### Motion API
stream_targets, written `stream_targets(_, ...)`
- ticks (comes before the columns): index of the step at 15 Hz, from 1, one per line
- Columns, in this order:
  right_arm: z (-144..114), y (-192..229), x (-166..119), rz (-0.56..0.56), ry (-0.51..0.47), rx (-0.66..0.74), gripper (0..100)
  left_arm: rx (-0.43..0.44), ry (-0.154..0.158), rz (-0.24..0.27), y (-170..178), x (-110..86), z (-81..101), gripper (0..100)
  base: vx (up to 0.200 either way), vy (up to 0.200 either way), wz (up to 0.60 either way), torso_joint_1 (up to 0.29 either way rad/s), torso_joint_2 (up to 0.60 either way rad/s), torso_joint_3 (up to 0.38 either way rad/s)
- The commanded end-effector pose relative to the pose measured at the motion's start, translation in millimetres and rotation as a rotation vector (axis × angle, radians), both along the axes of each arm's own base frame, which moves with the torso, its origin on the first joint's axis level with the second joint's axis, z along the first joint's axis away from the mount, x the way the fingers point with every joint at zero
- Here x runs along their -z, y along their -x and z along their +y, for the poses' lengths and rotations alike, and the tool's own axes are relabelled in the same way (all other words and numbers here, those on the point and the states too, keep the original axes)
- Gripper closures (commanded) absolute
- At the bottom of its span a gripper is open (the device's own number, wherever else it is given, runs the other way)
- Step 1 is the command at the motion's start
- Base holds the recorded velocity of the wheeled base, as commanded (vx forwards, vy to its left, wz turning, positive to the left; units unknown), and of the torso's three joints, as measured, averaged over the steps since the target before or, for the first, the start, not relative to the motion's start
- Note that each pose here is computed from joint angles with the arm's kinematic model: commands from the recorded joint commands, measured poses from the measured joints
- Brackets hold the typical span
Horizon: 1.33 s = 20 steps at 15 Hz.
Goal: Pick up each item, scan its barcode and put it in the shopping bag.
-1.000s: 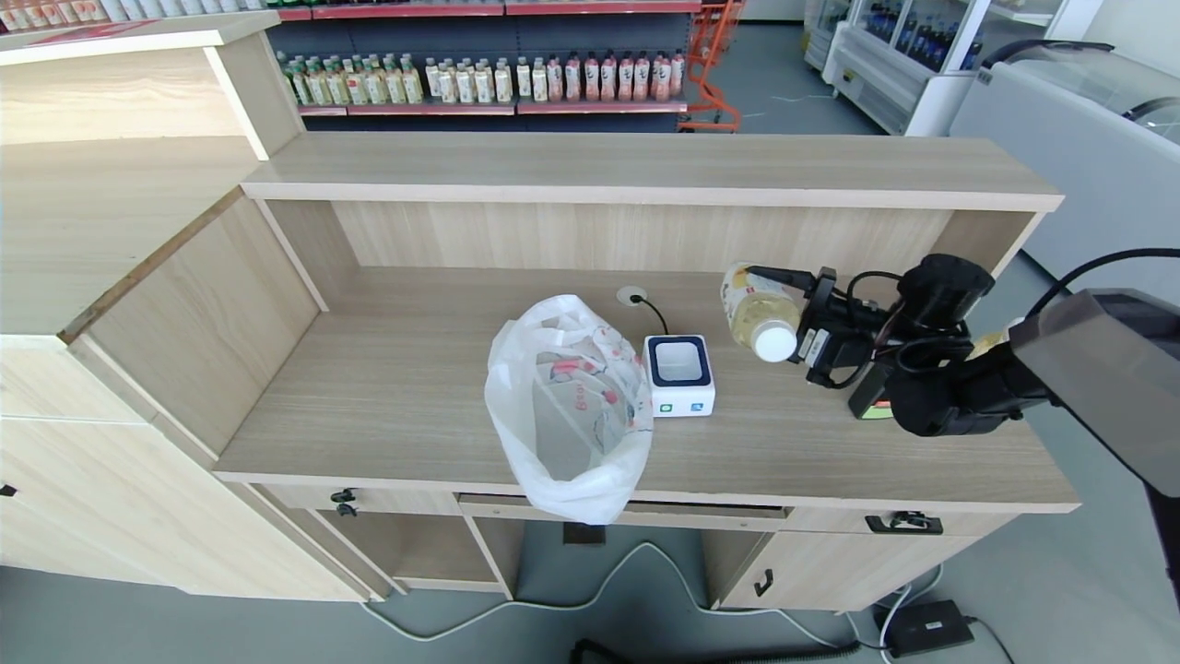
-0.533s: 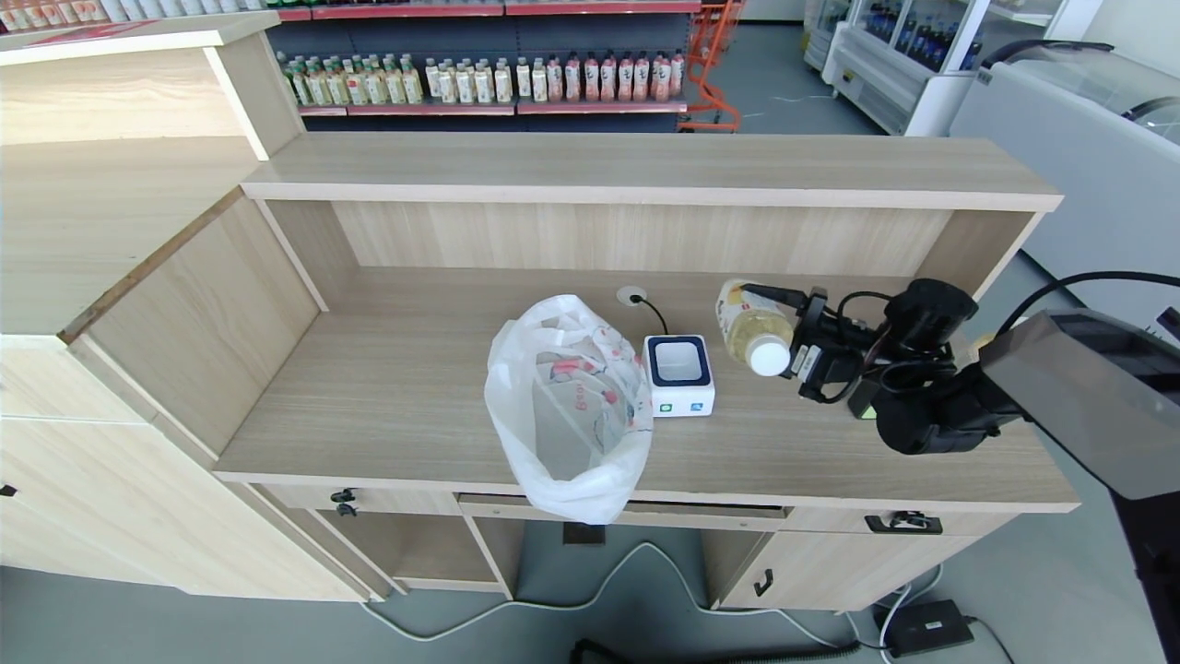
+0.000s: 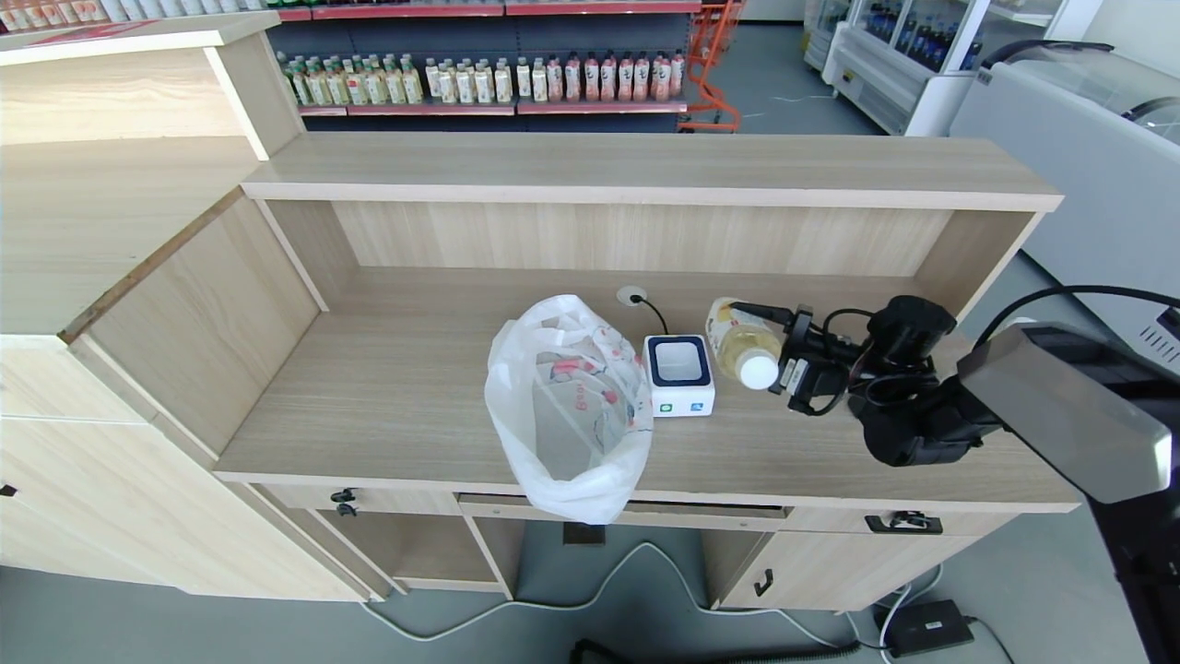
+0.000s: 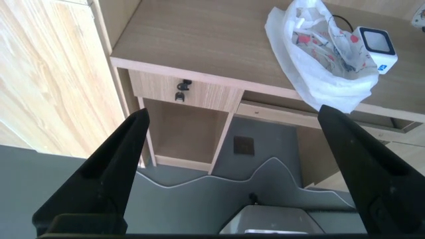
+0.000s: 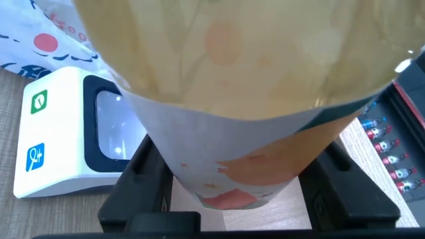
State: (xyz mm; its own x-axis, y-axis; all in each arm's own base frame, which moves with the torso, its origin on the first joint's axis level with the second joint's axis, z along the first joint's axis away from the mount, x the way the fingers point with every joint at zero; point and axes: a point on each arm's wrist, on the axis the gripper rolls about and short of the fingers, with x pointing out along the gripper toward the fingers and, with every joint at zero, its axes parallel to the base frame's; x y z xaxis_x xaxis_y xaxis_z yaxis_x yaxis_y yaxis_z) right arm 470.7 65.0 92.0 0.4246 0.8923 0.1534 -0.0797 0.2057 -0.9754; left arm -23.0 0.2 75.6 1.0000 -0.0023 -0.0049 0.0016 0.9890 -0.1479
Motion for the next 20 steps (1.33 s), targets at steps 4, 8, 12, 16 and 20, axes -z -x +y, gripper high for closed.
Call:
stream_targets(4,13.3,-2.5,19.0,0.036,0.003,-0.027,100,-0.001,0.0,0.0,0.0,0.0,0.0,0,0.0,0.0,0.0,0.0,0.0,0.0)
stream_targets(8,15.9,-10.9,20.5,0.02,-0.011,-0.034,100,-0.001,0.0,0.0,0.0,0.0,0.0,0,0.0,0.0,0.0,0.0,0.0,0.0)
stream_targets(12,18.6,-14.3,24.1,0.016,-0.013,-0.038,100,-0.001,0.0,0.0,0.0,0.0,0.0,0,0.0,0.0,0.0,0.0,0.0,0.0)
stream_targets(16,26.7,-28.2,21.5,-0.016,-0.039,-0.057,100,-0.001,0.0,0.0,0.0,0.0,0.0,0,0.0,0.0,0.0,0.0,0.0,0.0)
stream_targets(20,39.6,-36.0,18.6,-0.016,-0.077,-0.075,100,-0.001,0.0,0.0,0.0,0.0,0.0,0,0.0,0.0,0.0,0.0,0.0,0.0)
